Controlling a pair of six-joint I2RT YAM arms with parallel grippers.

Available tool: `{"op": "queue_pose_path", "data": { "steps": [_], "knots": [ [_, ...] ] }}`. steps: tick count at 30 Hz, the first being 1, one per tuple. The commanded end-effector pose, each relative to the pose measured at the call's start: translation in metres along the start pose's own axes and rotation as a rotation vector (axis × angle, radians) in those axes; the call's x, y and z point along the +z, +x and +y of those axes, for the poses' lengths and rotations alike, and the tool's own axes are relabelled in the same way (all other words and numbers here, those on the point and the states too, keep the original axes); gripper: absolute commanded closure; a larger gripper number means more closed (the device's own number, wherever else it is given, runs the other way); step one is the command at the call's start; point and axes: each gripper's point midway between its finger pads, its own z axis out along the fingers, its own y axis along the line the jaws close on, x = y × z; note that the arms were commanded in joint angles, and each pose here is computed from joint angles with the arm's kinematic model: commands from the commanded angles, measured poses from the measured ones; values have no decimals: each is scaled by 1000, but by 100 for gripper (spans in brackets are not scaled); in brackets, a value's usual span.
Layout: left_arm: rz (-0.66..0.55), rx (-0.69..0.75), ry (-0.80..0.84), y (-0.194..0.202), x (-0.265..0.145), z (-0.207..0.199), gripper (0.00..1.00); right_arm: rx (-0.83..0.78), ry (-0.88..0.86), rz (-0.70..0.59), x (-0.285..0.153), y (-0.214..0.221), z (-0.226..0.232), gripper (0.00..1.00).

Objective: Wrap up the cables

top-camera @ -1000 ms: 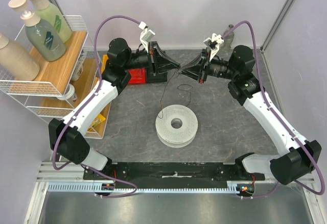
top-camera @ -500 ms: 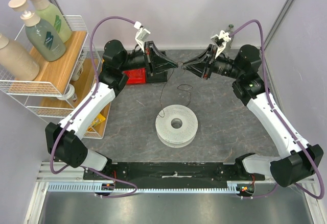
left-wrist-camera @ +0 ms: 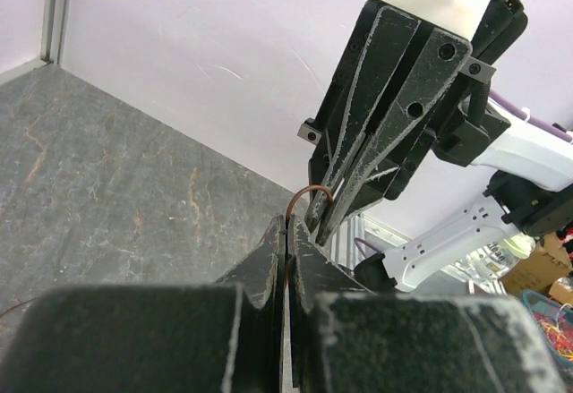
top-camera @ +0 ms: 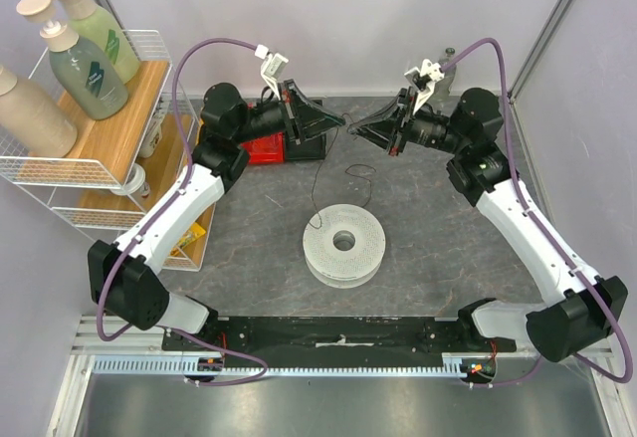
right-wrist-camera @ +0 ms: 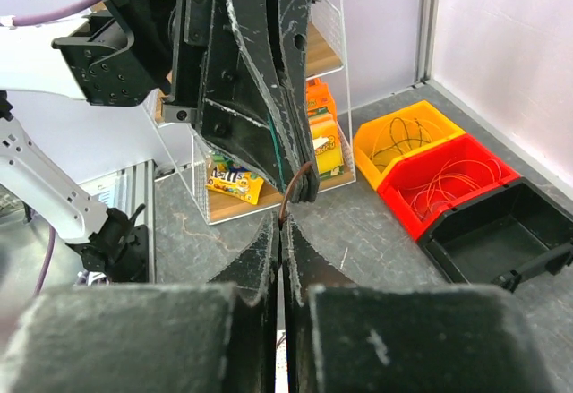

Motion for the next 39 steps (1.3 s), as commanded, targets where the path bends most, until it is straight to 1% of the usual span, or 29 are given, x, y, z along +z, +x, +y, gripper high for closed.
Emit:
{"op": "queue_pose_path", "data": {
  "steps": [1, 4, 7, 10, 14, 15, 20, 22, 25, 26, 28, 31, 34, 39],
  "knots": [
    [-79, 3, 31, -16, -6, -19, 98, -31, -28, -40, 9, -16, 7, 100],
    [-110, -6, 69, -20, -6, -26, 99, -21, -26, -32, 10, -11, 5, 100],
    [-110, -24, 109, -21, -6, -32, 98, -19, -30, -30, 9, -8, 6, 100],
    [-115, -42, 137, -22, -5, -35, 98, -6, -54, -49, 9, -12, 12, 96],
    [-114, -60, 161, -22, -4, -38, 98, 19, -71, -62, 10, -12, 14, 84],
    [-116, -60, 160, -22, -4, -38, 98, 19, -79, -69, 10, -14, 16, 83],
    [-117, -53, 161, -22, -4, -39, 98, 29, -133, -90, 10, -18, 26, 82],
    [-112, -51, 159, -21, -3, -37, 98, 31, -148, -90, 10, -19, 29, 80],
    [-105, -34, 154, -20, -4, -36, 98, 36, -177, -82, 9, -18, 35, 70],
    [-97, -30, 152, -19, -3, -35, 98, 37, -184, -77, 9, -17, 37, 64],
    [-89, 6, 156, -18, -3, -36, 98, 32, -177, -60, 7, -16, 37, 54],
    [-79, 31, 154, -18, -4, -37, 98, -2, -128, -28, 6, -10, 28, 47],
    [-75, 14, 165, -16, -3, -37, 98, -11, -91, -20, 10, -9, 19, 46],
    [-93, -8, 170, -21, -2, -40, 98, -21, -86, -37, 17, -12, 18, 49]
  ]
}}
